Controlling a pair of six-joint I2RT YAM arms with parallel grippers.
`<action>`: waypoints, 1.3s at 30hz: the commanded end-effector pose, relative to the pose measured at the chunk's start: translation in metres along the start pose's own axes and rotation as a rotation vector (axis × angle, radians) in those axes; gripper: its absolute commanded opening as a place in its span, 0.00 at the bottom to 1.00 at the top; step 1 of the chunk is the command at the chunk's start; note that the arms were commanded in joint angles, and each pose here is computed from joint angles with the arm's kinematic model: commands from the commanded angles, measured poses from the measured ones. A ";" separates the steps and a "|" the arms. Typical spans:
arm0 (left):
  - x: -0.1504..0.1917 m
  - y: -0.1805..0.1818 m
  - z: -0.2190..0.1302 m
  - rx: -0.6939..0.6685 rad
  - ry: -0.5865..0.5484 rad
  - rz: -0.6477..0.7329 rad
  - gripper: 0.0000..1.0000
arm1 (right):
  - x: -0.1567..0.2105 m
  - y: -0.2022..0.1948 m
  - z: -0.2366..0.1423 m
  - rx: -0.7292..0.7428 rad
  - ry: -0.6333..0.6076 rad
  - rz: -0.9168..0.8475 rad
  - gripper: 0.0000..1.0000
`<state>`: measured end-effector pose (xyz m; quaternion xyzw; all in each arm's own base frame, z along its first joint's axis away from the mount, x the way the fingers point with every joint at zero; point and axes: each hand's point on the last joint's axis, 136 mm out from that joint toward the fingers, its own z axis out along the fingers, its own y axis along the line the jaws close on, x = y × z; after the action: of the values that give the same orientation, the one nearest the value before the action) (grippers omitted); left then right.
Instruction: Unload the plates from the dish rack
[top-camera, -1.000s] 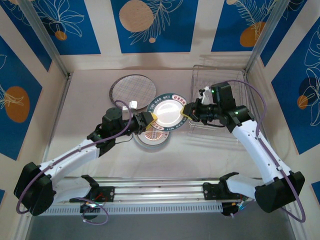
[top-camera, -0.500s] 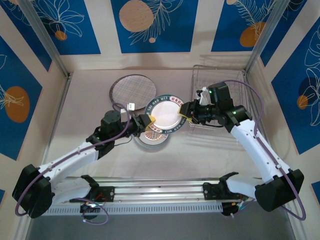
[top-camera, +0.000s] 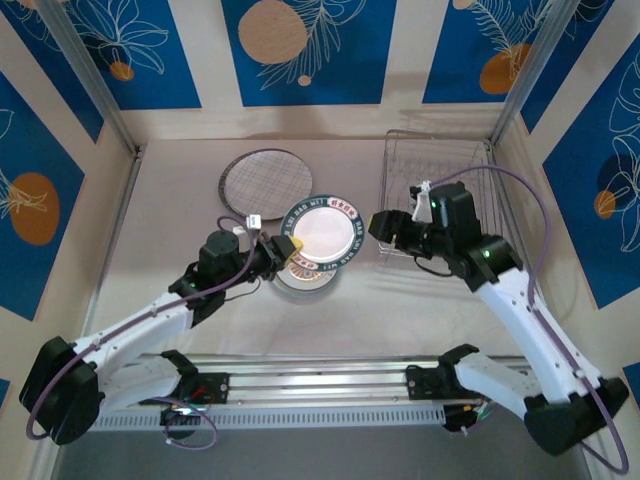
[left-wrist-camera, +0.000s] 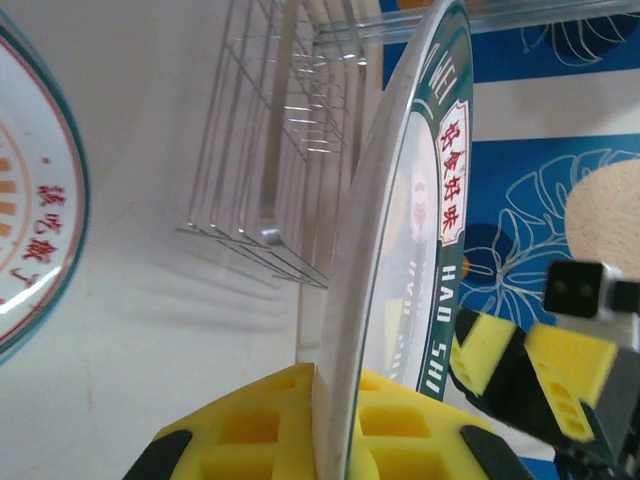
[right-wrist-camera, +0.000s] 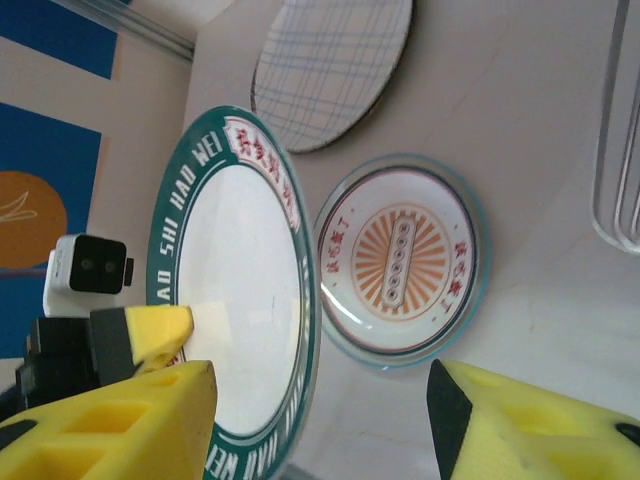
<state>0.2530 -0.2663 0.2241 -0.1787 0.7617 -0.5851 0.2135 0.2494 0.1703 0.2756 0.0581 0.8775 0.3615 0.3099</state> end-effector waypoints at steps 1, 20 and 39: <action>-0.007 0.000 -0.005 0.004 -0.057 0.036 0.00 | -0.008 -0.008 -0.007 0.002 -0.153 -0.173 0.59; -0.025 0.095 -0.002 -0.307 -0.191 0.054 0.00 | 0.048 0.023 -0.035 -0.317 -0.236 -0.752 0.70; -0.014 0.143 0.015 -0.433 -0.127 0.028 0.00 | 0.053 0.013 -0.028 -0.287 -0.209 -0.745 0.70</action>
<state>0.2653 -0.2282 0.0764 -0.2626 0.8620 -0.3781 0.2123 0.1921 0.1788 0.2769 -0.2646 0.7437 0.3326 0.5160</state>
